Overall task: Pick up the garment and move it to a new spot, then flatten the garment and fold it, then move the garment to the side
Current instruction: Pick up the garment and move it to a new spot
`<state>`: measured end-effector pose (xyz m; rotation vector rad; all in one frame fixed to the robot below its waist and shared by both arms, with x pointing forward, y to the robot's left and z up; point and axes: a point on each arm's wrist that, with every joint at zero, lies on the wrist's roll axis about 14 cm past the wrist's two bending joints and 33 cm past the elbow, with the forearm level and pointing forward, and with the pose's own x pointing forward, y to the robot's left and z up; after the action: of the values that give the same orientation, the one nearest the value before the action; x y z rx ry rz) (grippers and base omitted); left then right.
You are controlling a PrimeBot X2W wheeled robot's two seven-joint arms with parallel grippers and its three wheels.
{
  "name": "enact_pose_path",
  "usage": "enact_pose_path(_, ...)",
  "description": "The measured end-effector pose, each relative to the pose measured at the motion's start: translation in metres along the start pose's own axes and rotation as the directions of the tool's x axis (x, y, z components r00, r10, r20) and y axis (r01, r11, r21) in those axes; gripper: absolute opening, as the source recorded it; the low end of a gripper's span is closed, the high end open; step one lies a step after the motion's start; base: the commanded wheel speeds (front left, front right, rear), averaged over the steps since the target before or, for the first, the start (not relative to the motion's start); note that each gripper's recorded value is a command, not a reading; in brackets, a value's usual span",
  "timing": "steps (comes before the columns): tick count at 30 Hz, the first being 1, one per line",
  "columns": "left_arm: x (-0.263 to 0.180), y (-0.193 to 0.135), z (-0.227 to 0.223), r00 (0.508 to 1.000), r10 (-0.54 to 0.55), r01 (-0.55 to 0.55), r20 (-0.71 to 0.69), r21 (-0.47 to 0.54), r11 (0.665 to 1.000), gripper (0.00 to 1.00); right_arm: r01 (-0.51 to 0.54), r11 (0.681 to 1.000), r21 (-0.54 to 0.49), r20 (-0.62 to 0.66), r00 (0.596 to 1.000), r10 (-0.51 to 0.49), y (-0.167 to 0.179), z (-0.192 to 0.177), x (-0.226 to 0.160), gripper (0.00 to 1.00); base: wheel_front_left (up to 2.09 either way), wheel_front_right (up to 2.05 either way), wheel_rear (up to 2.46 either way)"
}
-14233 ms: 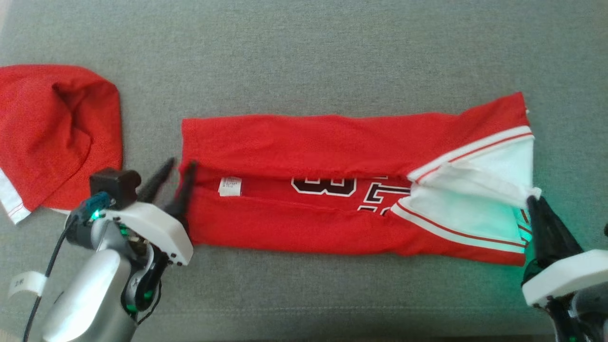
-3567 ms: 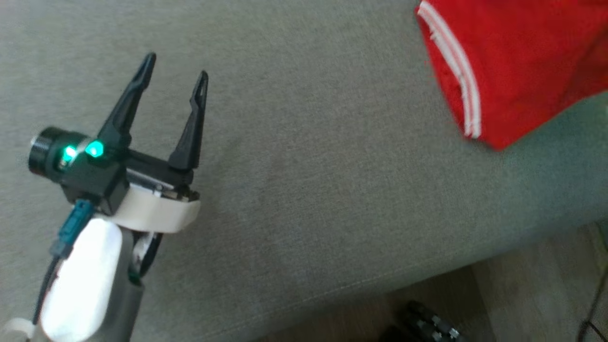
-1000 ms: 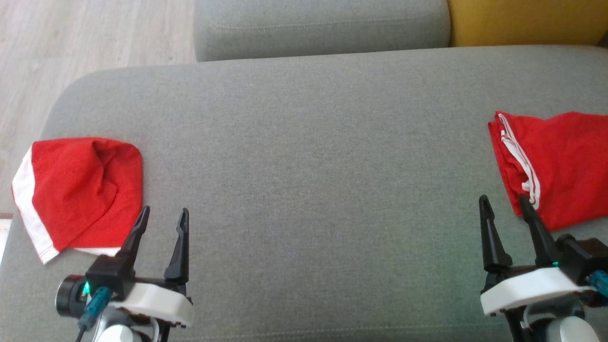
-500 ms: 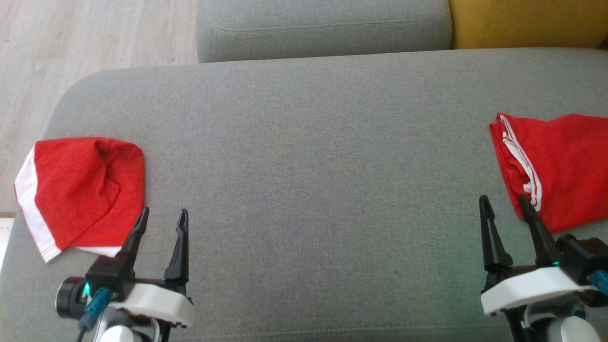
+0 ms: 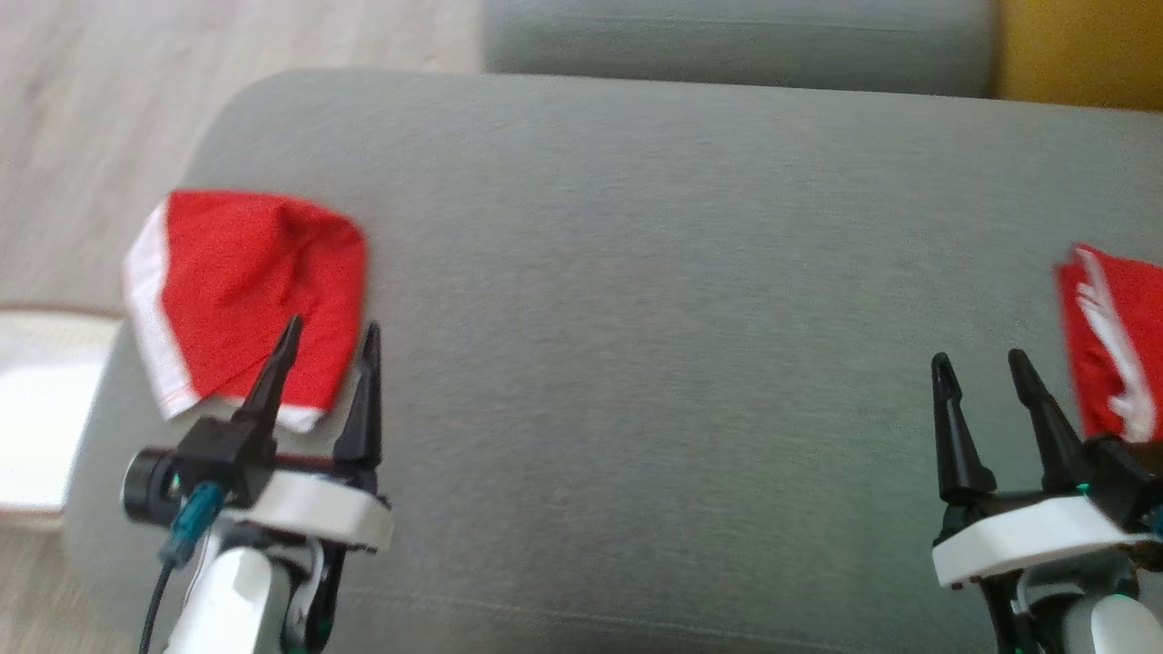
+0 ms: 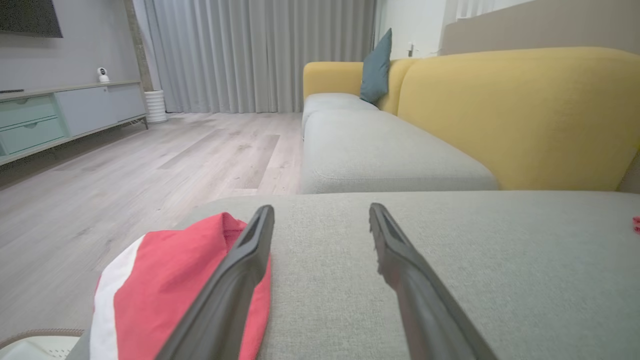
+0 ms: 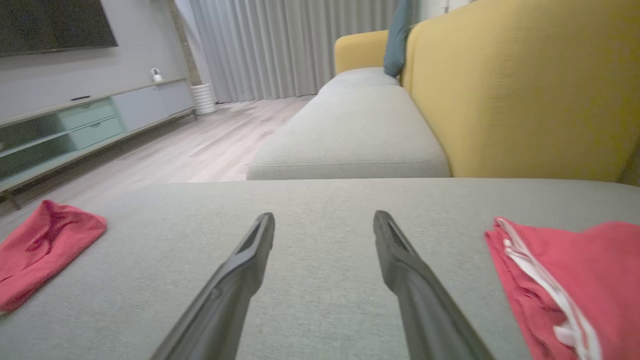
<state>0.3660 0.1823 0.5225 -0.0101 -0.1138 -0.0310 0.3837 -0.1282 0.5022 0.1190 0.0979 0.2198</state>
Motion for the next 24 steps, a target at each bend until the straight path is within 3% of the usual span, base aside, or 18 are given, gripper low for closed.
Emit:
enact_pose_path(12,-0.026,0.062,0.024,0.977,0.207,-0.208,0.056,0.019,0.978,1.00,-0.234,0.972,-0.018,-0.005,0.972,0.234,0.076,0.004,0.049,1.00,0.00,0.00,0.00)
enact_pose_path(24,-0.034,0.082,0.024,0.962,0.269,-0.271,0.053,0.030,0.962,1.00,-0.267,0.964,-0.010,-0.020,0.964,0.267,0.088,-0.001,0.056,1.00,0.00,0.00,0.00)
